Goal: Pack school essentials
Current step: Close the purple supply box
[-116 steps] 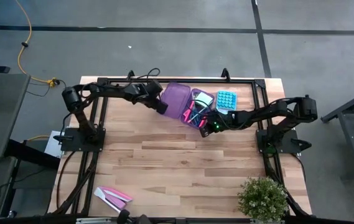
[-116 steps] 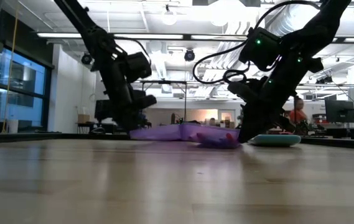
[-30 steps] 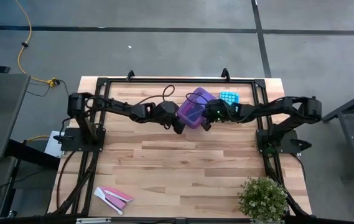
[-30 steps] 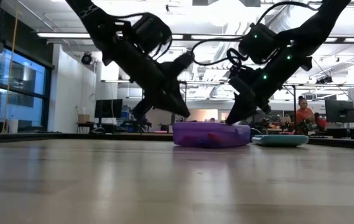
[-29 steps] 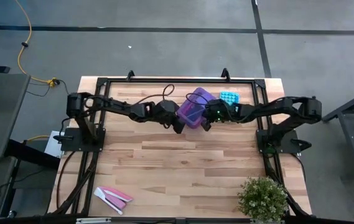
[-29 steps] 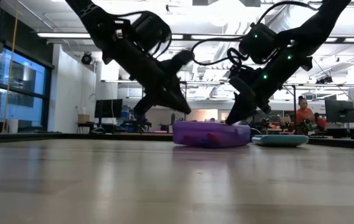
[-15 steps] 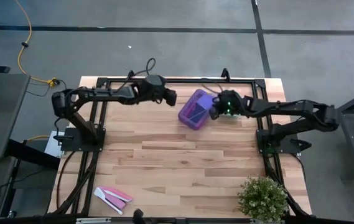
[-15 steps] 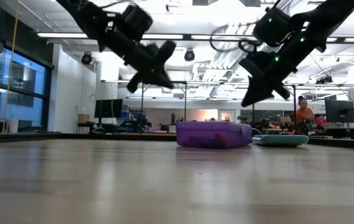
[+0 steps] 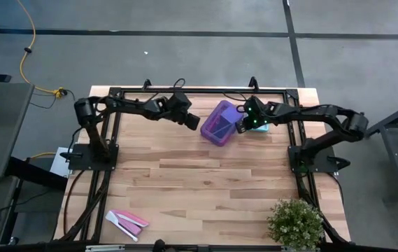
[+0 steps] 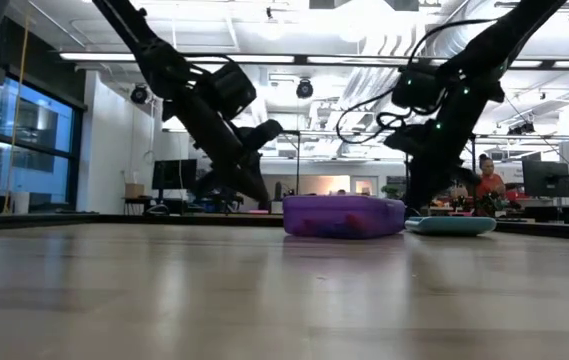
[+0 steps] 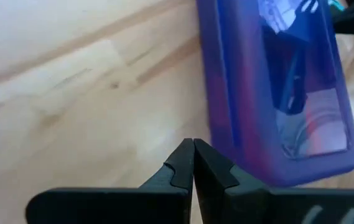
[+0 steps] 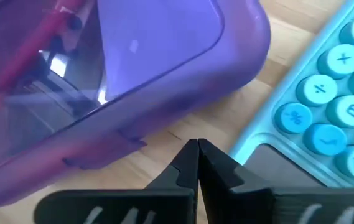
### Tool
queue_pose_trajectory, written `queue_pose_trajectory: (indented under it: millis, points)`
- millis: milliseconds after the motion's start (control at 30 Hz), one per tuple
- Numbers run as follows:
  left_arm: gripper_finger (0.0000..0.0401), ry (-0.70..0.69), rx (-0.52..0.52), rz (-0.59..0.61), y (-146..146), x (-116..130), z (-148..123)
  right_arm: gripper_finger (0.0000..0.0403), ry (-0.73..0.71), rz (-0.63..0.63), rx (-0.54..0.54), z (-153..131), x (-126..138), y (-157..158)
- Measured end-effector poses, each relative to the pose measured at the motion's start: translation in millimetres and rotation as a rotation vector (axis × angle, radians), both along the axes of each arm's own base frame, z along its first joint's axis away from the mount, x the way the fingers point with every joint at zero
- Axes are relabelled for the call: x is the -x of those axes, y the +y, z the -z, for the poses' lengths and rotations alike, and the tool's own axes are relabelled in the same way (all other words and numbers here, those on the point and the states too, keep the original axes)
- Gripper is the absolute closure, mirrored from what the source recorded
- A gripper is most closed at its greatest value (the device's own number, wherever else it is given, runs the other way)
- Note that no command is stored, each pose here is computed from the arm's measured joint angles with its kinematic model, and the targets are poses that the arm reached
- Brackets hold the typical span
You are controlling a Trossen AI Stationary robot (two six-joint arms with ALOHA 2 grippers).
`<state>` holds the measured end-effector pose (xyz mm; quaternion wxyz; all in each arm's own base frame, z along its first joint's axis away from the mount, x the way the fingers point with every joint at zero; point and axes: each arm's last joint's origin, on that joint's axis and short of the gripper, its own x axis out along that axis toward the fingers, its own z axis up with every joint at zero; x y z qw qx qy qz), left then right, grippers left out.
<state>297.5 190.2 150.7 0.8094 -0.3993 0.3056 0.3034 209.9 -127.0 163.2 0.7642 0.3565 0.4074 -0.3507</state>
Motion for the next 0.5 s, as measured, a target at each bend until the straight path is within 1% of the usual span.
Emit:
queue_pose_trajectory:
  millis: [100,233,367,500]
  points:
    - [0.0401,-0.028,-0.016,0.013,-2,-7,2,0.0403,-0.005,0.012,-0.008,5,-4,-1]
    - [0.0401,-0.061,-0.010,0.010,-7,-12,1,0.0403,-0.043,0.020,0.005,6,-10,-3]
    - [0.0401,-0.044,0.026,0.047,-18,-18,7,0.0403,-0.041,0.049,0.012,6,-9,-4]
    - [0.0401,-0.033,0.037,0.082,-33,-26,12,0.0403,-0.076,0.061,0.033,4,-11,-7]
